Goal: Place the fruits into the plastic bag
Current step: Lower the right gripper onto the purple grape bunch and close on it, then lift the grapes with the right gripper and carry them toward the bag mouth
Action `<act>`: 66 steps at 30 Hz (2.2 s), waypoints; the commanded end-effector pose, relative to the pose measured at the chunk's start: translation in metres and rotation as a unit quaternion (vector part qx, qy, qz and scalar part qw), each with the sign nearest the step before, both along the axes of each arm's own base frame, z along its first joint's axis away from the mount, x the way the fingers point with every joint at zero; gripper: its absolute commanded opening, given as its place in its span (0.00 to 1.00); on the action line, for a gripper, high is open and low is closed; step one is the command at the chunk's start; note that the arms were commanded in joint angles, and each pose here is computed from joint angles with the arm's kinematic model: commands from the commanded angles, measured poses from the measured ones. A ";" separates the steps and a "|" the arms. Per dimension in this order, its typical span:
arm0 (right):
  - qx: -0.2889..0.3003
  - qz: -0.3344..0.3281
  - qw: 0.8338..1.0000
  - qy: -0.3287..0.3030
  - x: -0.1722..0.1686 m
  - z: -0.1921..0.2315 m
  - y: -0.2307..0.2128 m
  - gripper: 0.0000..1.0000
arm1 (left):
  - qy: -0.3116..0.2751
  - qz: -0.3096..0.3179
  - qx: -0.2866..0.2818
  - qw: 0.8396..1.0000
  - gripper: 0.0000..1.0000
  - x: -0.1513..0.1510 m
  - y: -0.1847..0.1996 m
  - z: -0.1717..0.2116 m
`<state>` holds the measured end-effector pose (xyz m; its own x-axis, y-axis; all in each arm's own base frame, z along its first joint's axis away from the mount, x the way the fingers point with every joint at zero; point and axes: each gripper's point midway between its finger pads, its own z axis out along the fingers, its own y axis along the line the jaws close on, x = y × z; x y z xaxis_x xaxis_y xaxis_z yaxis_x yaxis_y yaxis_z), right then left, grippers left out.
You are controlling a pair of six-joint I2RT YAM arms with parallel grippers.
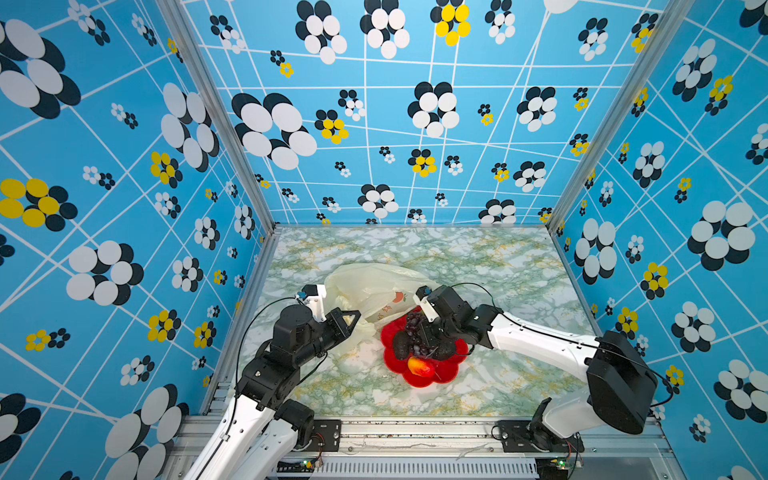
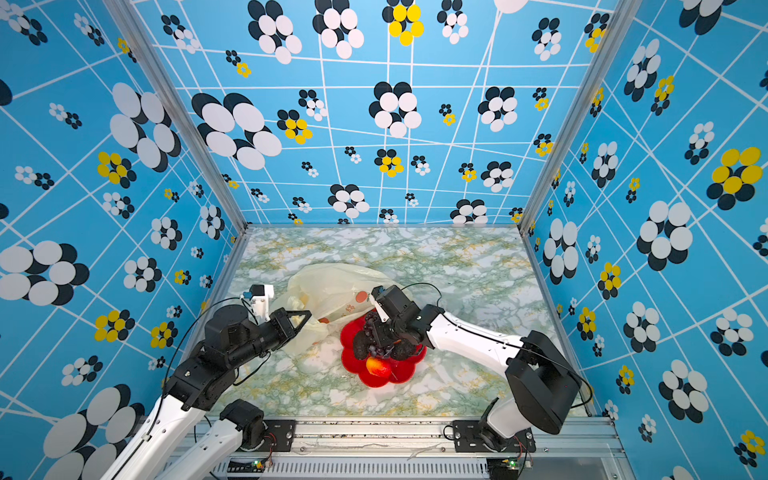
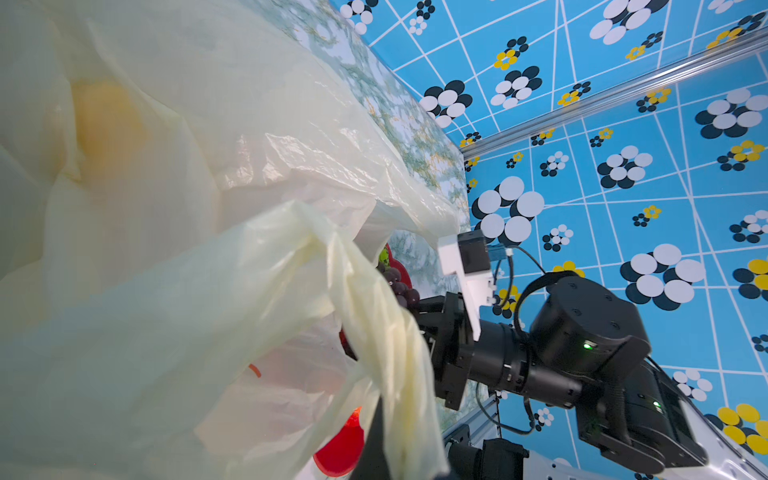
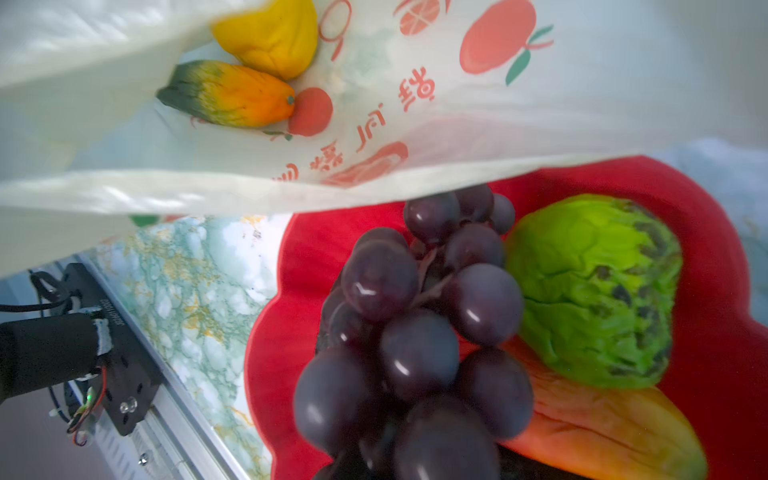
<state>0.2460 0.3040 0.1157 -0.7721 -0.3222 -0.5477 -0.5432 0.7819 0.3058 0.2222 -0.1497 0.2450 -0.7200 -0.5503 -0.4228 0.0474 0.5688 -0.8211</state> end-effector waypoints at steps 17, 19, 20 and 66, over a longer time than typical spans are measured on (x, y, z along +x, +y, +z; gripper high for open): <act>0.151 -0.034 0.971 -0.183 0.013 0.154 -0.014 0.07 | -0.036 -0.019 0.014 0.999 0.00 0.000 -0.003 0.020; 0.166 -0.036 0.965 -0.200 0.016 0.171 -0.013 0.07 | -0.039 -0.022 0.010 0.999 0.00 0.001 -0.004 0.022; 0.172 -0.036 0.962 -0.208 0.017 0.179 -0.012 0.07 | -0.039 -0.024 0.009 0.999 0.00 0.001 -0.005 0.022; 0.201 0.061 0.974 -0.083 0.031 0.104 0.122 0.04 | -0.103 -0.065 -0.049 0.991 0.00 0.018 -0.030 0.078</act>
<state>0.2801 0.4280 0.2226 -0.6223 -0.1360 -0.7708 -0.6993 0.5390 0.4695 0.2405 -0.1761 0.2902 -0.7231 -0.4965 -0.4802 0.2069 0.5076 -0.8364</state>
